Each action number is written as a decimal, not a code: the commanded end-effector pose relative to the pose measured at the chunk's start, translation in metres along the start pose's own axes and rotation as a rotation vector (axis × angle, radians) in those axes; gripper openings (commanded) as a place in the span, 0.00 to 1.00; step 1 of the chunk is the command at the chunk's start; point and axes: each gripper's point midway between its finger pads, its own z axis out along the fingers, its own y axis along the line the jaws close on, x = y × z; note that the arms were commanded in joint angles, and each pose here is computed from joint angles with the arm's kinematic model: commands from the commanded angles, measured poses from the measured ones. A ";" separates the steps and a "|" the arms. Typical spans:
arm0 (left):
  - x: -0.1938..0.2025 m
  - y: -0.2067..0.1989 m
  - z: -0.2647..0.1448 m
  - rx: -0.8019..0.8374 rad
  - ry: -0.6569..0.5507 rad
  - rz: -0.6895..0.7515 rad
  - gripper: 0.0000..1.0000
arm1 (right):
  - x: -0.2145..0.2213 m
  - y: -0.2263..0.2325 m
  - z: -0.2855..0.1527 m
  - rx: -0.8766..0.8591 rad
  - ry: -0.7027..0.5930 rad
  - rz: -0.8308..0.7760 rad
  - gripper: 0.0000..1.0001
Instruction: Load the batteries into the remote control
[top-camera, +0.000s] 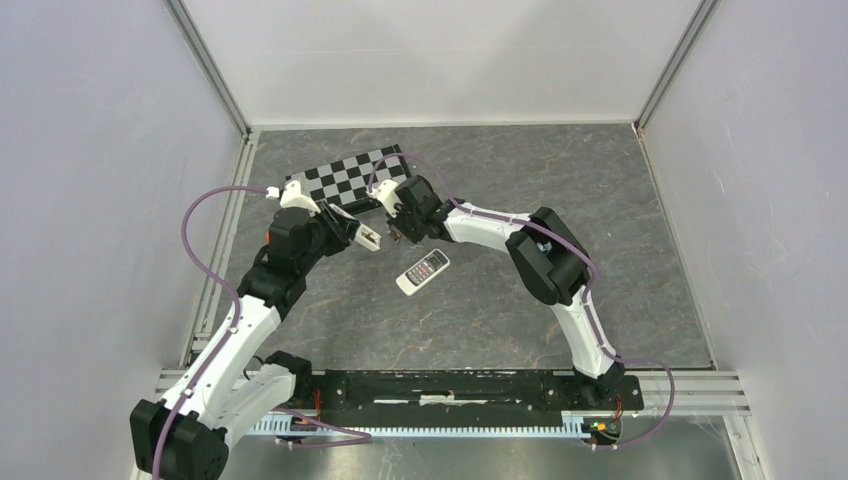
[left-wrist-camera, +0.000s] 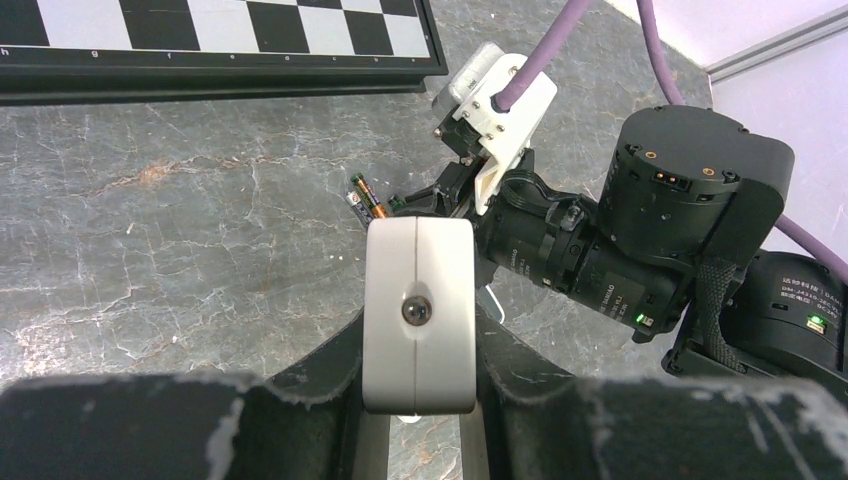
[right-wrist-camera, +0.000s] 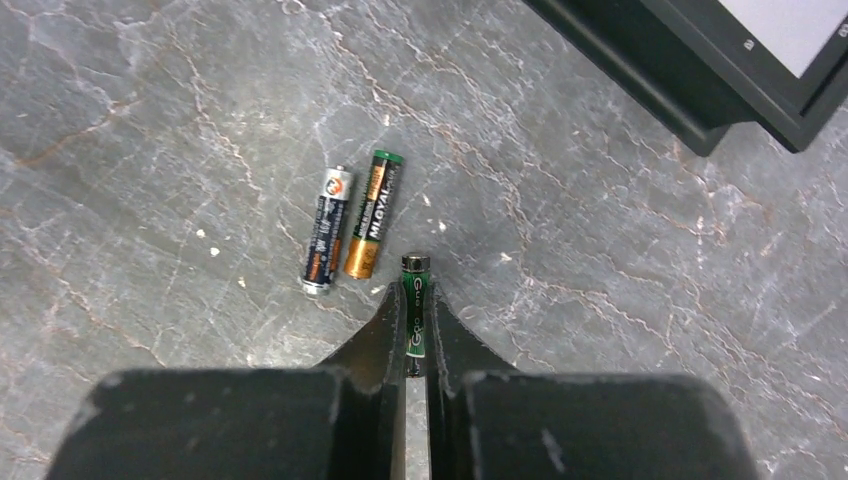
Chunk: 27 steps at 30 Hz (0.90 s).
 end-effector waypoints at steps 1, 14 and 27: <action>-0.016 -0.012 -0.002 0.052 -0.051 0.020 0.02 | 0.019 -0.014 -0.013 0.077 0.076 -0.014 0.03; 0.009 -0.088 -0.020 0.533 0.066 0.052 0.02 | -0.028 -0.034 -0.137 0.093 -0.201 0.164 0.02; 0.041 -0.142 -0.047 0.868 0.245 -0.013 0.02 | -0.010 0.004 -0.260 -0.036 -0.393 0.289 0.03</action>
